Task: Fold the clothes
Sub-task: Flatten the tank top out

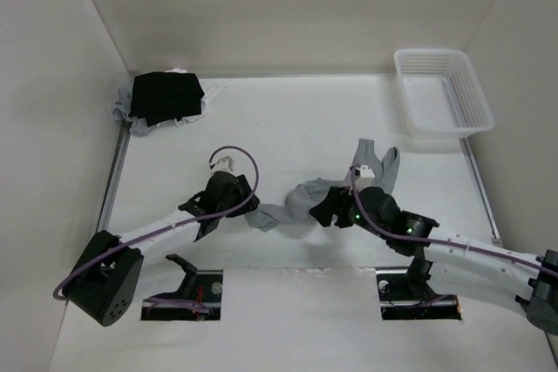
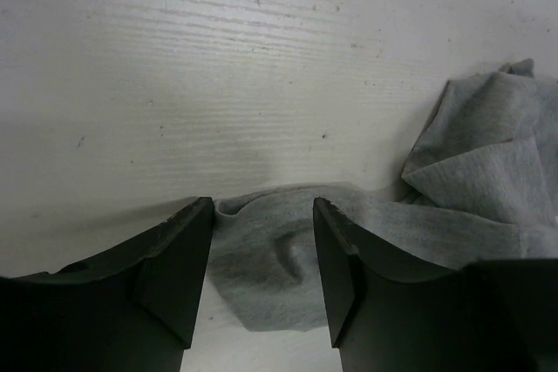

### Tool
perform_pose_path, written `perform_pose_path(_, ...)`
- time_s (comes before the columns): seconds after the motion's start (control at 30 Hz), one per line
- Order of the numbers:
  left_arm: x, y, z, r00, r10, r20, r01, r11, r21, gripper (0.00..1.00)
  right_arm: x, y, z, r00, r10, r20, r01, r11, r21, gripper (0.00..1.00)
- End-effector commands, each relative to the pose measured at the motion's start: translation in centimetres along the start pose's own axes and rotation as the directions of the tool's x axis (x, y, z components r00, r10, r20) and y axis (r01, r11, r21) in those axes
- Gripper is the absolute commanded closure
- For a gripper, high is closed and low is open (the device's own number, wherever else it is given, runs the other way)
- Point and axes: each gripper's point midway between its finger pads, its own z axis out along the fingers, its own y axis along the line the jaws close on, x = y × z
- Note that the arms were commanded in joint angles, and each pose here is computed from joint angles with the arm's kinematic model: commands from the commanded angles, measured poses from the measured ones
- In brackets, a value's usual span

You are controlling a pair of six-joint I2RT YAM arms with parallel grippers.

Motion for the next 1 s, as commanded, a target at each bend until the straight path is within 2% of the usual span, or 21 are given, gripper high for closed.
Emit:
perform_pose_path(0.0,0.5,1.4,-1.2,0.999,-0.028,-0.023,0.028,0.999,-0.032,0.49,-3.4,2.7,-2.2,0.996,-0.003,0.089,0.012,0.995,-0.100,0.20)
perform_pose_path(0.1,0.4,1.8,-1.3,1.000,-0.023,-0.016,0.022,0.998,-0.062,0.49,-2.2,2.6,-0.6,1.000,-0.017,0.023,0.019,0.995,-0.097,0.19)
perform_pose_path(0.17,0.7,2.1,-1.3,1.000,-0.006,-0.020,0.004,0.996,-0.093,0.49,-1.4,3.1,1.0,1.000,-0.024,-0.003,0.023,0.993,-0.117,0.23)
perform_pose_path(0.33,1.8,1.0,-0.6,0.998,0.026,-0.061,-0.031,0.997,-0.074,0.62,-0.9,3.4,2.4,0.998,-0.029,-0.047,0.024,0.993,-0.120,0.36)
perform_pose_path(0.37,1.7,0.4,-0.3,0.998,0.031,-0.058,-0.035,0.998,-0.057,0.77,-1.4,3.5,2.7,0.999,-0.033,-0.043,0.027,0.992,-0.122,0.52)
perform_pose_path(0.4,1.6,0.1,-0.3,0.998,0.032,-0.053,-0.034,0.998,-0.049,0.84,-1.7,3.7,2.8,0.999,-0.034,-0.040,0.028,0.992,-0.124,0.66)
perform_pose_path(0.47,-0.8,-2.0,-0.2,1.000,0.021,0.011,-0.021,1.000,0.008,0.94,-3.8,3.5,3.1,1.000,-0.014,0.020,0.016,0.994,-0.111,0.87)
perform_pose_path(0.5,-2.4,-3.3,-0.4,0.998,0.016,0.056,-0.019,0.999,0.041,0.96,-5.0,3.8,3.1,0.998,-0.006,0.055,0.012,0.993,-0.121,0.89)
perform_pose_path(0.57,-7.6,-7.0,-0.7,0.981,-0.008,0.193,-0.016,0.992,0.124,0.97,-9.7,4.2,3.3,0.985,0.003,0.170,0.020,0.991,-0.134,0.92)
perform_pose_path(0.6,-9.2,-8.1,-0.8,0.974,-0.019,0.226,-0.015,0.989,0.147,0.97,-12.1,4.3,3.4,0.976,0.012,0.218,0.017,0.991,-0.132,0.93)
perform_pose_path(0.63,-13.2,-10.4,-0.9,0.952,-0.057,0.302,-0.004,0.981,0.196,0.98,-15.6,4.4,3.5,0.959,0.014,0.282,0.024,0.991,-0.133,0.93)
perform_pose_path(0.67,-14.9,-11.3,-0.9,0.941,-0.072,0.331,-0.001,0.977,0.213,0.99,-17.6,4.4,3.6,0.948,0.011,0.317,0.033,0.991,-0.133,0.94)
perform_pose_path(0.77,-24.8,-15.7,-2.1,0.868,-0.162,0.470,0.013,0.952,0.306,1.00,-28.6,5.1,3.5,0.885,-0.027,0.465,0.097,0.987,-0.128,0.94)
perform_pose_path(0.83,-31.0,-17.8,-4.4,0.812,-0.205,0.546,0.004,0.938,0.346,1.00,-36.1,6.1,2.0,0.831,-0.053,0.554,0.145,0.982,-0.123,0.95)
perform_pose_path(0.9,-36.9,-20.0,-8.8,0.747,-0.237,0.622,-0.026,0.924,0.383,1.00,-43.0,8.7,-1.5,0.773,-0.082,0.629,0.202,0.972,-0.121,0.95)
perform_pose_path(0.97,-39.2,-21.1,-12.3,0.704,-0.250,0.665,-0.061,0.912,0.407,1.00,-45.7,10.7,-4.0,0.737,-0.108,0.667,0.247,0.962,-0.117,0.94)
